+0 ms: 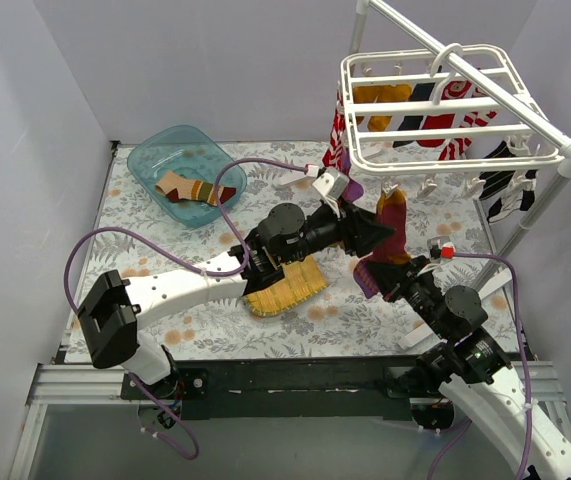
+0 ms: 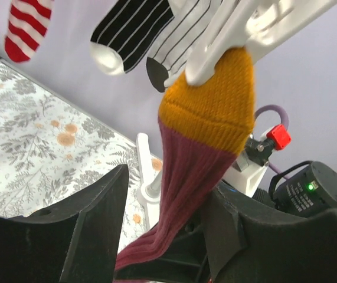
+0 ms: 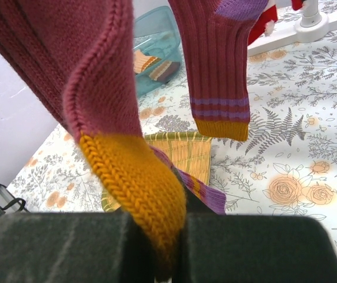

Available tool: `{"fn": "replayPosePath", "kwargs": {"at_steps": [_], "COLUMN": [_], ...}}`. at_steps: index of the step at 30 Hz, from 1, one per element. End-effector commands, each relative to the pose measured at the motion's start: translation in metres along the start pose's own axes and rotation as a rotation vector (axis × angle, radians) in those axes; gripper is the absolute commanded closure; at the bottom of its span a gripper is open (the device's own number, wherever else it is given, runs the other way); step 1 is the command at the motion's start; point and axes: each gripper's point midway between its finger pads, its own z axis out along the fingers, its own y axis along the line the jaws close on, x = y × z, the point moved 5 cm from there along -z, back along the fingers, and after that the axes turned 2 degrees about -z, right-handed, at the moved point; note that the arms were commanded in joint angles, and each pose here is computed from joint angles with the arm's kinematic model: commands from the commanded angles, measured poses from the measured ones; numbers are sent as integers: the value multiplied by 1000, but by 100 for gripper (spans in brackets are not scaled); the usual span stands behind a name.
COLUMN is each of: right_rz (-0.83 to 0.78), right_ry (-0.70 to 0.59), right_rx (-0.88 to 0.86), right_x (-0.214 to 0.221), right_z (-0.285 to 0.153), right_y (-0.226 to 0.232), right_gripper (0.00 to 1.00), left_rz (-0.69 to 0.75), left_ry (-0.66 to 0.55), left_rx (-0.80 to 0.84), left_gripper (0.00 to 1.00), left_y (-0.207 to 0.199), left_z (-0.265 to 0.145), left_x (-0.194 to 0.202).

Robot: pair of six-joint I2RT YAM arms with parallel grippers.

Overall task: Remove the socks clipped to the hanger
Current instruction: Remove the sock from the hanger.

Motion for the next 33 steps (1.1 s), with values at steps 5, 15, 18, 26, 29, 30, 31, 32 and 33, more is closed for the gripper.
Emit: {"fn": "replayPosePath", "kwargs": {"at_steps": [5, 15, 18, 26, 29, 30, 31, 32, 33], "right_rz": [7, 8, 10, 10, 11, 13, 13, 13, 13], "right_ry": [-52, -51, -48, -50, -43, -42, -42, -42, -40], "right_rx": [-36, -38, -37, -36, -34, -36, -38, -36, -35], "right_x": [-19, -19, -18, -19, -17, -17, -17, -16, -16], "right_z": [-1, 0, 0, 0, 1, 1, 1, 1, 1], "right_y": [11, 12, 11, 12, 11, 11, 11, 11, 11], "right_gripper": [99, 99, 99, 99, 99, 99, 99, 99, 99], "left_rz": [79, 144, 147, 152, 151, 152, 152, 153, 150], "left_ry": [-190, -222, -226, -234, -231, -229, -232, -234, -236], "left_rx": [36, 44, 57, 69, 84, 88, 96, 102, 105], "left_gripper": [51, 51, 51, 51, 51, 51, 51, 51, 51], "left_y": [-32, -36, -39, -39, -41, -41, -42, -43, -43], "left_z": [-3, 13, 18, 23, 25, 26, 26, 26, 26], "left_x": [-71, -87, -90, -90, -89, -88, -89, -89, -89]}}
